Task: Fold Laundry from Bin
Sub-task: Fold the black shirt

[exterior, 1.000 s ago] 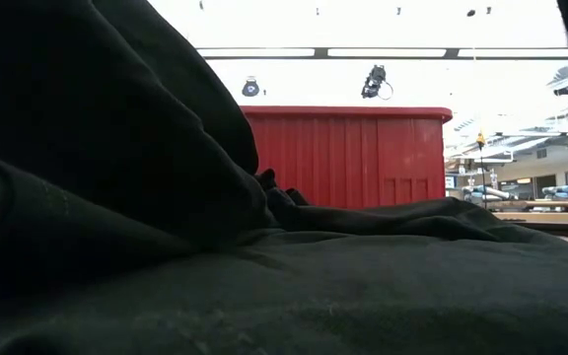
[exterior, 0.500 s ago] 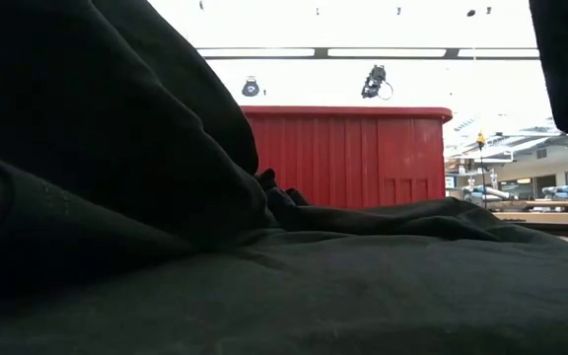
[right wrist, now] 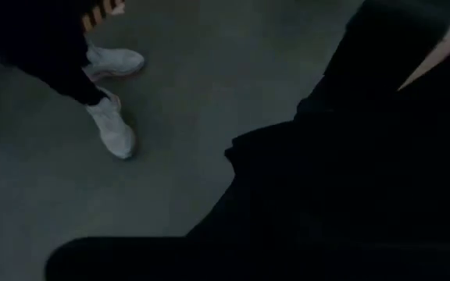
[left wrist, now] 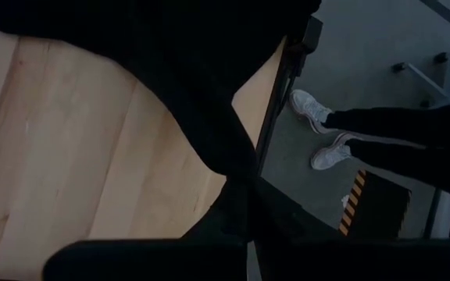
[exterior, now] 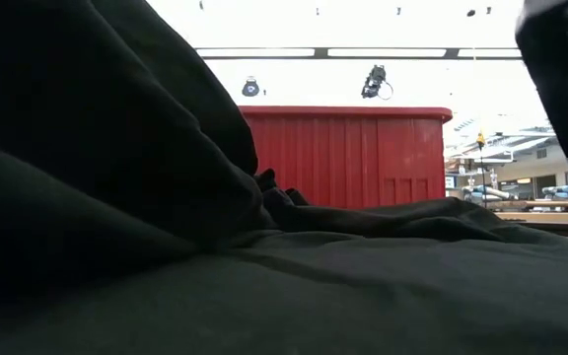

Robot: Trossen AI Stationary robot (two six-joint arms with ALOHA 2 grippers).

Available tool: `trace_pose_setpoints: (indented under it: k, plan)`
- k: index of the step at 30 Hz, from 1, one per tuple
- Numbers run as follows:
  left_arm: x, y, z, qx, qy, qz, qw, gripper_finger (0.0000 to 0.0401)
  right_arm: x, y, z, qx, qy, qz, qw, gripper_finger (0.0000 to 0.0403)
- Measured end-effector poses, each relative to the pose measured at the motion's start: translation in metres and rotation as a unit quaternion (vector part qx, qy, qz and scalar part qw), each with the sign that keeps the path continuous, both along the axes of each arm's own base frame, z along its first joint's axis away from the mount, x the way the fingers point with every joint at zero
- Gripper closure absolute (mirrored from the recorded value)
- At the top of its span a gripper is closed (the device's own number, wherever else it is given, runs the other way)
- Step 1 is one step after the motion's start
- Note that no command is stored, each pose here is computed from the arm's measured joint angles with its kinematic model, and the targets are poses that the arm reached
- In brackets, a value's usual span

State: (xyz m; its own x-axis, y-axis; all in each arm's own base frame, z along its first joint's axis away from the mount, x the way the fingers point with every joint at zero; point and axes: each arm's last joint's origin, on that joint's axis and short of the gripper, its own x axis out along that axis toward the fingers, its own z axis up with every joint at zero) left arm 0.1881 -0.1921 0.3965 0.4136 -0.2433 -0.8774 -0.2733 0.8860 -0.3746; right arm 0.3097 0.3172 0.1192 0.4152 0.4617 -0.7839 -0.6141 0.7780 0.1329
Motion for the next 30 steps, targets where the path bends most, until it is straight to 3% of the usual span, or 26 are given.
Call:
trace_pose_setpoints:
  k: [5,9,13,18,22,30]
  plan:
    - [0.0,0.0,0.0,0.0,-0.001,0.0,1.0,0.0392,-0.001,-0.002,0.015,0.03,0.022,-0.043,0.998,0.0396]
    - [0.004,-0.002,0.002,0.003,-0.034,0.004,0.999,0.0392,-0.004,-0.014,0.06,0.055,0.005,-0.073,0.996,0.0396]
    - [0.015,-0.005,0.009,0.018,-0.119,0.001,0.993,0.0392,-0.012,-0.037,0.106,0.043,-0.025,-0.11,0.993,0.0398]
    - [0.051,-0.009,0.007,0.029,-0.194,-0.014,0.981,0.0392,-0.014,-0.069,0.162,0.07,-0.098,-0.146,0.982,0.0399]
    - [0.091,-0.017,-0.01,0.034,-0.226,-0.056,0.972,0.0392,-0.012,-0.09,0.187,0.093,-0.137,-0.178,0.97,0.0399]
    - [0.14,-0.027,-0.037,0.022,-0.261,-0.089,0.961,0.0392,-0.006,-0.098,0.189,0.097,-0.139,-0.192,0.967,0.0398]
